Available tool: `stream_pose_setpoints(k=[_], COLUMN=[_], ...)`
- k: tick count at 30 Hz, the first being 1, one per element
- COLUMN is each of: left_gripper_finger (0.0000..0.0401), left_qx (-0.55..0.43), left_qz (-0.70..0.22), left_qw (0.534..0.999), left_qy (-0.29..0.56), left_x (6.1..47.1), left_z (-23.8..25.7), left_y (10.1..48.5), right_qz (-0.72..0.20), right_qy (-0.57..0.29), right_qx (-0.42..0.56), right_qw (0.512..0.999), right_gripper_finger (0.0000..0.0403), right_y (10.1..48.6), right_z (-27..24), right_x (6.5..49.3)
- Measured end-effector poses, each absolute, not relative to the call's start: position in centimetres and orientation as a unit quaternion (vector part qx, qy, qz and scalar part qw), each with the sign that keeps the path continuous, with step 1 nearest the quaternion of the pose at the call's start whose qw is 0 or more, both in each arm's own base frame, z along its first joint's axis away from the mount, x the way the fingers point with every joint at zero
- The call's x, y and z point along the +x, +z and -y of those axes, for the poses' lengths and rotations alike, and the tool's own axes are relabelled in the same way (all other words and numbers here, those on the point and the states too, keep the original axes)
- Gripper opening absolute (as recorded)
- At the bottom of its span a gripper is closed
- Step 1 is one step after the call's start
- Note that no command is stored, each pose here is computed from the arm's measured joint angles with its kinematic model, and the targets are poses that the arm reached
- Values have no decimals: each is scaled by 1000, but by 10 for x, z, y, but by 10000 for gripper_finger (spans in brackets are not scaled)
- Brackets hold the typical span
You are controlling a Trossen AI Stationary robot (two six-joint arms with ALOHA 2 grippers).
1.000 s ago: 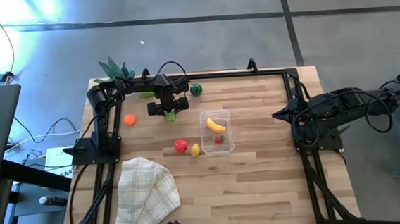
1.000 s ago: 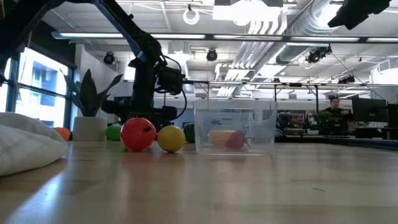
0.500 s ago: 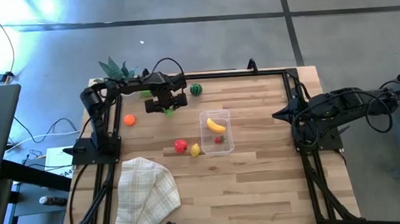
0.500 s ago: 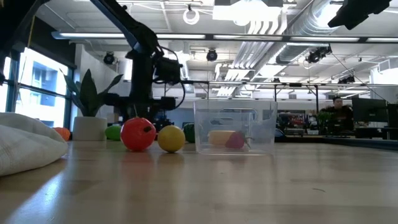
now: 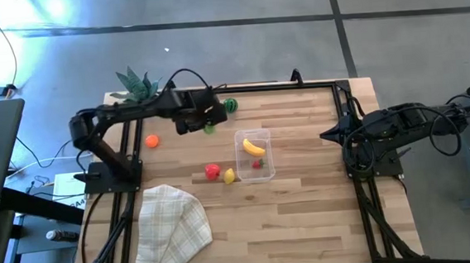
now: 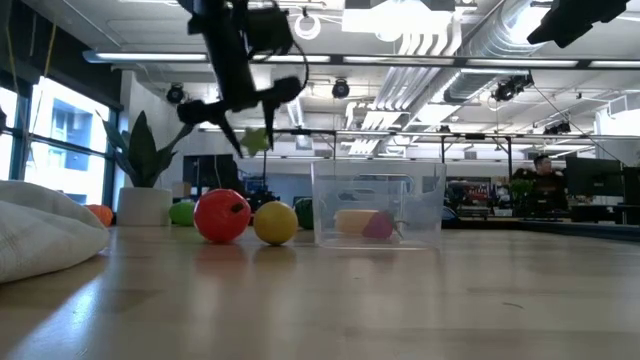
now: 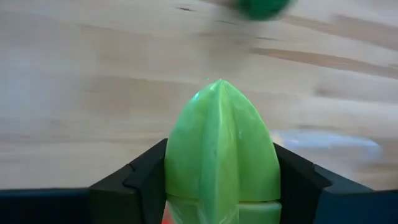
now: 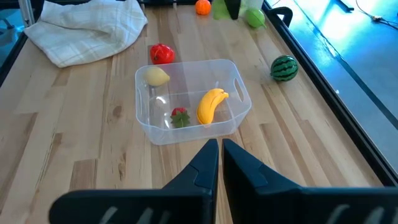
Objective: Pick and placing Produce into tupperware
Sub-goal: Put the star fruit into the transparent bin
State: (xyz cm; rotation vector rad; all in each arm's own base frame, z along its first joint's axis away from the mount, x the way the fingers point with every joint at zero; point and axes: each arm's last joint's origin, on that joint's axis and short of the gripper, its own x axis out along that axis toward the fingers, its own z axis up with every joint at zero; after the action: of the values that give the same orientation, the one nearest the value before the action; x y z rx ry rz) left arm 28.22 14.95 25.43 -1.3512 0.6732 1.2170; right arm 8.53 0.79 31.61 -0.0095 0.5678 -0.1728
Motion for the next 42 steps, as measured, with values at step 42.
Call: stream_pose_setpoints(k=[42], left_gripper_finger=[202], left_qx=[-509], left_qz=[-435], left_qw=[591], left_qy=[449], left_x=[452], left_z=[-73], left_y=[227], right_qz=[-280], right_qy=[-85], right_qx=[-5], right_qw=[956], right_gripper_finger=[11], right_y=[316], right_z=[-8], right_x=[85])
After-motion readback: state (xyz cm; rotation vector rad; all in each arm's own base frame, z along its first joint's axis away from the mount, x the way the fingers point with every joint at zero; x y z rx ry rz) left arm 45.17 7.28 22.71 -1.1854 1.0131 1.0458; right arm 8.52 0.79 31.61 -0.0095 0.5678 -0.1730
